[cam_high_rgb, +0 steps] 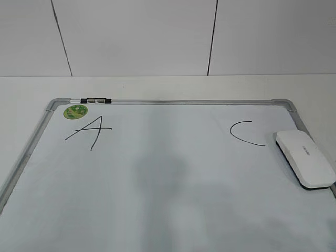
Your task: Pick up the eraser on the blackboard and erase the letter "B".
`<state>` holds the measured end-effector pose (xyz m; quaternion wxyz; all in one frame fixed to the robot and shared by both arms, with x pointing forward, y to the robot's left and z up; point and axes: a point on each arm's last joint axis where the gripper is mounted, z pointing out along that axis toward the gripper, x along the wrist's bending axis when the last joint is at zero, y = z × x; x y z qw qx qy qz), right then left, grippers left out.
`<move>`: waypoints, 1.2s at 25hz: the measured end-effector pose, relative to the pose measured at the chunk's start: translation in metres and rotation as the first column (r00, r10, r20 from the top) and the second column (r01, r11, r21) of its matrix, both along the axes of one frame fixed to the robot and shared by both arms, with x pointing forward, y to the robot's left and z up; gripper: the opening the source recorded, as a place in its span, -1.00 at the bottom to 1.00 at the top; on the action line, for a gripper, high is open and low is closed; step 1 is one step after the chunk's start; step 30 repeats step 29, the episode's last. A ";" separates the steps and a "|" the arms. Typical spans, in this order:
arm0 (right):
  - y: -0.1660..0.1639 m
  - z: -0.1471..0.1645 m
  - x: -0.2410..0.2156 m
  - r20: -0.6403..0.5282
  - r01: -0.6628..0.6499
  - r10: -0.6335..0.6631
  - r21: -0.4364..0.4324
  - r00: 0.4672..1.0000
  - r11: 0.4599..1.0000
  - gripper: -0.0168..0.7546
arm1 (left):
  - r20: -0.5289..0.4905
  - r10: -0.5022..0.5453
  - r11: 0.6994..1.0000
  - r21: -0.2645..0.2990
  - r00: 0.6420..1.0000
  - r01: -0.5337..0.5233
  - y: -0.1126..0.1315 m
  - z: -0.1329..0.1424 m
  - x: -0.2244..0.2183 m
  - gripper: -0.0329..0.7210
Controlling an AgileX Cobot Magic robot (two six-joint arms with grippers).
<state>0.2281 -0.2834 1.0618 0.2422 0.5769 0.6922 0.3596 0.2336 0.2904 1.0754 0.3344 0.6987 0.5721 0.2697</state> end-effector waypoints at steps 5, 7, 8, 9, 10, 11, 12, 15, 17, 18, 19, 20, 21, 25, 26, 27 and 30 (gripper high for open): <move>-0.002 -0.012 -0.008 0.081 0.001 0.000 -0.017 0.997 1.000 0.52 | 0.087 0.000 1.000 -0.003 0.996 0.000 0.001 -0.017 -0.017 -0.15; -0.004 -0.013 -0.009 0.109 0.019 -0.015 -0.039 0.994 0.999 0.52 | 0.084 0.003 1.000 0.001 0.996 -0.003 0.001 -0.019 -0.016 -0.16; -0.007 -0.012 -0.009 0.117 0.036 -0.029 -0.060 0.993 0.998 0.52 | 0.091 0.006 1.000 0.002 0.996 -0.006 0.002 -0.019 -0.015 -0.17; -0.008 -0.012 -0.009 0.123 0.048 -0.039 -0.075 0.992 0.996 0.52 | 0.098 0.007 1.000 0.001 0.995 -0.007 0.002 -0.019 -0.014 -0.18; -0.009 -0.012 -0.008 0.128 0.057 -0.046 -0.085 0.991 0.995 0.52 | 0.113 0.009 1.000 -0.001 0.994 -0.009 0.002 -0.019 -0.012 -0.21; -0.009 -0.012 -0.008 0.128 0.057 -0.046 -0.085 0.991 0.995 0.52 | 0.128 0.011 1.000 -0.004 0.992 -0.010 0.002 -0.018 -0.011 -0.23; -0.011 -0.012 -0.008 0.132 0.071 -0.057 -0.102 0.990 0.992 0.52 | 0.143 0.014 1.000 -0.006 0.990 -0.013 0.002 -0.019 -0.009 -0.24; -0.012 -0.015 -0.003 0.152 0.084 -0.067 -0.112 0.986 0.990 0.52 | 0.160 0.018 1.000 -0.010 0.987 -0.016 0.002 -0.021 -0.005 -0.27; -0.013 -0.016 -0.002 0.150 0.086 -0.069 -0.115 0.986 0.990 0.52 | 0.165 0.018 1.000 -0.011 0.986 -0.017 0.002 -0.021 -0.005 -0.27; -0.013 -0.016 -0.002 0.152 0.087 -0.069 -0.116 0.986 0.989 0.52 | 0.167 0.019 1.000 -0.011 0.986 -0.017 0.002 -0.021 -0.004 -0.28; -0.013 -0.016 -0.002 0.152 0.087 -0.069 -0.116 0.986 0.989 0.52 | 0.165 0.019 1.000 -0.011 0.986 -0.017 0.002 -0.021 -0.004 -0.28; -0.013 -0.016 -0.002 0.154 0.088 -0.069 -0.116 0.986 0.989 0.52 | 0.165 0.019 1.000 -0.011 0.986 -0.017 0.002 -0.021 -0.004 -0.28; -0.013 -0.016 -0.002 0.154 0.088 -0.069 -0.116 0.986 0.989 0.52 | 0.165 0.019 1.000 -0.011 0.986 -0.017 0.002 -0.021 -0.004 -0.28; -0.013 -0.016 -0.002 0.157 0.088 -0.069 -0.115 0.985 0.989 0.52 | 0.167 0.019 1.000 -0.011 0.986 -0.017 0.002 -0.021 -0.004 -0.28; -0.013 -0.016 -0.002 0.157 0.088 -0.069 -0.115 0.985 0.989 0.52 | 0.167 0.019 1.000 -0.011 0.986 -0.017 0.002 -0.021 -0.004 -0.28; -0.013 -0.016 -0.002 0.157 0.088 -0.069 -0.115 0.985 0.989 0.52 | 0.167 0.019 1.000 -0.011 0.986 -0.017 0.002 -0.021 -0.004 -0.28; -0.013 -0.016 -0.002 0.157 0.088 -0.069 -0.115 0.985 0.989 0.52 | 0.167 0.019 1.000 -0.011 0.986 -0.017 0.002 -0.021 -0.004 -0.28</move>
